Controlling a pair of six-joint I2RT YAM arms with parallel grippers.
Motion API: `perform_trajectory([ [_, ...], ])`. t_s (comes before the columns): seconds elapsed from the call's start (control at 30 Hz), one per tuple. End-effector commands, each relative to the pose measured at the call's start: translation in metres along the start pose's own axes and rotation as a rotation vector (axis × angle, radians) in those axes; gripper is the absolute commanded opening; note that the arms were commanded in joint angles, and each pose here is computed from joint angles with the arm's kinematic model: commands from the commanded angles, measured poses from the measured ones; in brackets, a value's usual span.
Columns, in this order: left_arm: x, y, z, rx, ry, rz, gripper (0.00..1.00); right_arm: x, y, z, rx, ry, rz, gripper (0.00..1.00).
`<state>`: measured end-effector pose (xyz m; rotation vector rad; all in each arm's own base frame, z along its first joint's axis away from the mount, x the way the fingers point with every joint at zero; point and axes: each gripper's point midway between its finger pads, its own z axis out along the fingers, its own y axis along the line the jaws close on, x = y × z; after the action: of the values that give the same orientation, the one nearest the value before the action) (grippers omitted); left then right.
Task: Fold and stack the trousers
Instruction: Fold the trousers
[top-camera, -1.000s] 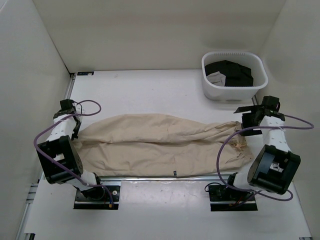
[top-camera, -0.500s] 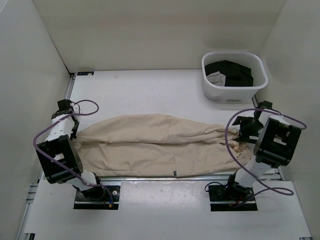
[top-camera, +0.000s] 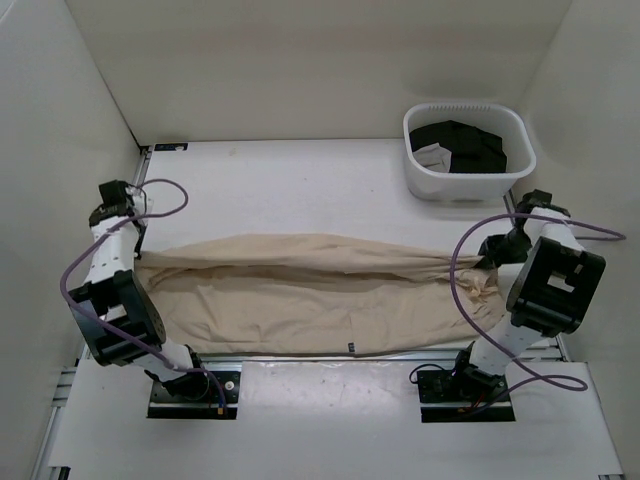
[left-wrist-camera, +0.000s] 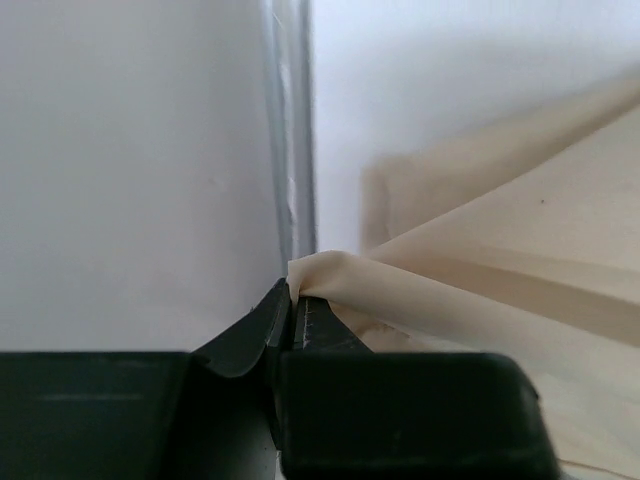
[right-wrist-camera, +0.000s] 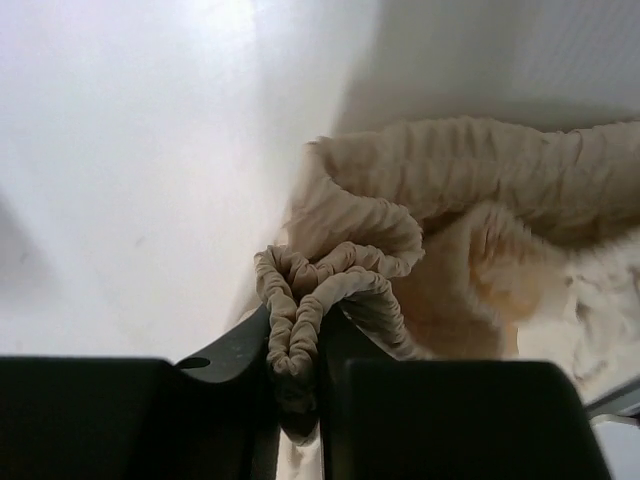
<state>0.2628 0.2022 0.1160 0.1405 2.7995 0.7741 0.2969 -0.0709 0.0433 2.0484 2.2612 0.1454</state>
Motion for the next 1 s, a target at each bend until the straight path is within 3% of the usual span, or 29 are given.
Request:
perform_trajectory([
  [0.0, -0.043, 0.069, -0.040, -0.179, -0.141, -0.073, 0.14, -0.037, 0.023, -0.067, -0.122, -0.212, -0.139, 0.00],
  [0.17, -0.064, 0.130, -0.088, -0.311, -0.235, -0.052, 0.14, -0.033, 0.008, -0.112, -0.170, -0.301, -0.275, 0.00],
  [0.27, -0.031, 0.124, -0.087, -0.327, -0.174, 0.000, 0.14, -0.010, -0.029, -0.106, -0.121, -0.239, -0.312, 0.00],
  [0.3, -0.004, 0.105, -0.068, -0.286, -0.102, 0.052, 0.14, -0.003, -0.042, -0.108, -0.119, -0.237, -0.313, 0.00],
  [0.43, 0.066, 0.057, -0.051, -0.222, -0.018, 0.127, 0.14, 0.027, -0.106, -0.076, -0.021, -0.179, -0.281, 0.00],
  [0.53, 0.108, 0.025, -0.028, -0.160, 0.092, 0.158, 0.14, 0.039, -0.134, -0.048, 0.034, -0.147, -0.258, 0.00],
  [0.6, 0.111, 0.012, -0.022, -0.121, 0.078, 0.156, 0.14, 0.052, -0.138, -0.033, 0.022, -0.084, -0.260, 0.00],
  [0.7, 0.080, 0.028, -0.023, -0.134, -0.021, 0.145, 0.14, 0.057, -0.113, -0.031, -0.059, -0.027, -0.251, 0.00],
  [0.8, 0.020, 0.082, -0.038, -0.204, -0.111, 0.080, 0.14, 0.032, -0.061, -0.060, -0.148, -0.089, -0.258, 0.00],
  [0.83, -0.015, 0.125, -0.068, -0.290, -0.197, 0.020, 0.14, 0.023, -0.049, -0.060, -0.134, -0.097, -0.270, 0.00],
  [0.87, -0.035, 0.135, -0.060, -0.284, -0.203, 0.013, 0.14, 0.009, -0.021, -0.086, -0.193, -0.141, -0.282, 0.00],
  [0.93, -0.073, 0.177, -0.093, -0.375, -0.292, -0.048, 0.14, -0.004, -0.002, -0.097, -0.190, -0.144, -0.292, 0.00],
  [0.97, -0.084, 0.179, -0.093, -0.374, -0.305, -0.041, 0.14, -0.007, 0.004, -0.105, -0.194, -0.149, -0.304, 0.00],
])
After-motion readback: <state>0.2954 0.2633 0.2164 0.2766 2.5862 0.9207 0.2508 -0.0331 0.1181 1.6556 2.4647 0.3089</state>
